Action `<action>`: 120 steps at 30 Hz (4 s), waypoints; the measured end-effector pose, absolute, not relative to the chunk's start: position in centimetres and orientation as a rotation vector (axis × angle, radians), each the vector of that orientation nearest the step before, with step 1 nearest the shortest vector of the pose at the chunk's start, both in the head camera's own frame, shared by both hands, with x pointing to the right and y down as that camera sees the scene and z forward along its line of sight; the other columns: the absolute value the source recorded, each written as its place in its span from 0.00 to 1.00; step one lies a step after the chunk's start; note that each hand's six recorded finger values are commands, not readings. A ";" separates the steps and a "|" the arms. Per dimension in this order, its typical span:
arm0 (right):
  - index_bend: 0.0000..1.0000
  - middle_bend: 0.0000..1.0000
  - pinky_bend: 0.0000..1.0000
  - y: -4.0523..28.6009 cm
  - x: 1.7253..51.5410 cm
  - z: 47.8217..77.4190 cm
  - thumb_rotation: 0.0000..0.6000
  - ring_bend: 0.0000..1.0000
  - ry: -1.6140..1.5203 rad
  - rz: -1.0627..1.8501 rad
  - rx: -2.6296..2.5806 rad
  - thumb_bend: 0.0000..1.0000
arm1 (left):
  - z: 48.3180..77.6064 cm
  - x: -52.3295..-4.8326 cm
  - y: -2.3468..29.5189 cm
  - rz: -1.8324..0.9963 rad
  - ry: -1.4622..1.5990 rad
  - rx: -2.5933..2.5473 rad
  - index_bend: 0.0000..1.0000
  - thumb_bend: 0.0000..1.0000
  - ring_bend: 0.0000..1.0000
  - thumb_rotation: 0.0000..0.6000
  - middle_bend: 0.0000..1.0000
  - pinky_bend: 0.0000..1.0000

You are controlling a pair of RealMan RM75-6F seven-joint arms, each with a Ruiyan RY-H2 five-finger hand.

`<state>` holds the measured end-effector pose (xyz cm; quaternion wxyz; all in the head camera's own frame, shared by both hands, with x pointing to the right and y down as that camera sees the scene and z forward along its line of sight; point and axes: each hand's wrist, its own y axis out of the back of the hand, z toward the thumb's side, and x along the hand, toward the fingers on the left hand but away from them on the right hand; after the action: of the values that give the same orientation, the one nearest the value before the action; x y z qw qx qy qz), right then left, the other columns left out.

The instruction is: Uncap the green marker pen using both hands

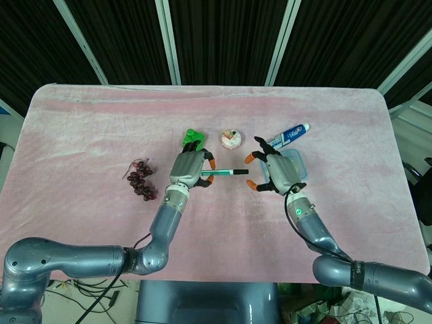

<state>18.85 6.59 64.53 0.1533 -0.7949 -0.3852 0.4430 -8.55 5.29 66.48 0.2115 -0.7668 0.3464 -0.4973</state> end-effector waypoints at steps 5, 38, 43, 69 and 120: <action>0.46 0.02 0.18 6.5 18.6 64.9 1.00 0.09 -1.118 1.271 -2.277 0.21 | 66.5 -8.6 5.2 -1.385 0.963 -2.127 0.71 0.50 0.02 1.00 0.33 0.00; 0.51 0.02 0.18 6.7 18.1 66.4 1.00 0.09 -1.139 1.298 -2.284 0.23 | 66.5 -8.2 5.5 -1.362 0.965 -2.142 0.71 0.50 0.02 1.00 0.33 0.00; 0.51 0.02 0.18 6.7 18.1 66.5 1.00 0.09 -1.140 1.303 -2.285 0.24 | 66.4 -8.1 5.6 -1.359 0.966 -2.145 0.72 0.50 0.02 1.00 0.33 0.00; 0.61 0.03 0.18 6.9 18.2 67.2 1.00 0.10 -1.144 1.320 -2.295 0.29 | 66.4 -8.2 5.7 -1.357 0.956 -2.136 0.72 0.50 0.02 1.00 0.33 0.00; 0.77 0.00 0.18 12.8 22.8 68.8 1.00 0.08 -1.067 1.443 -2.307 0.33 | 70.7 -11.3 9.3 -1.382 0.836 -2.168 0.71 0.53 0.02 1.00 0.34 0.00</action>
<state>22.80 12.83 68.76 0.1092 -0.7847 -0.3628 0.4906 -11.26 9.26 70.71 0.2174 -0.7828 0.3018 -0.4989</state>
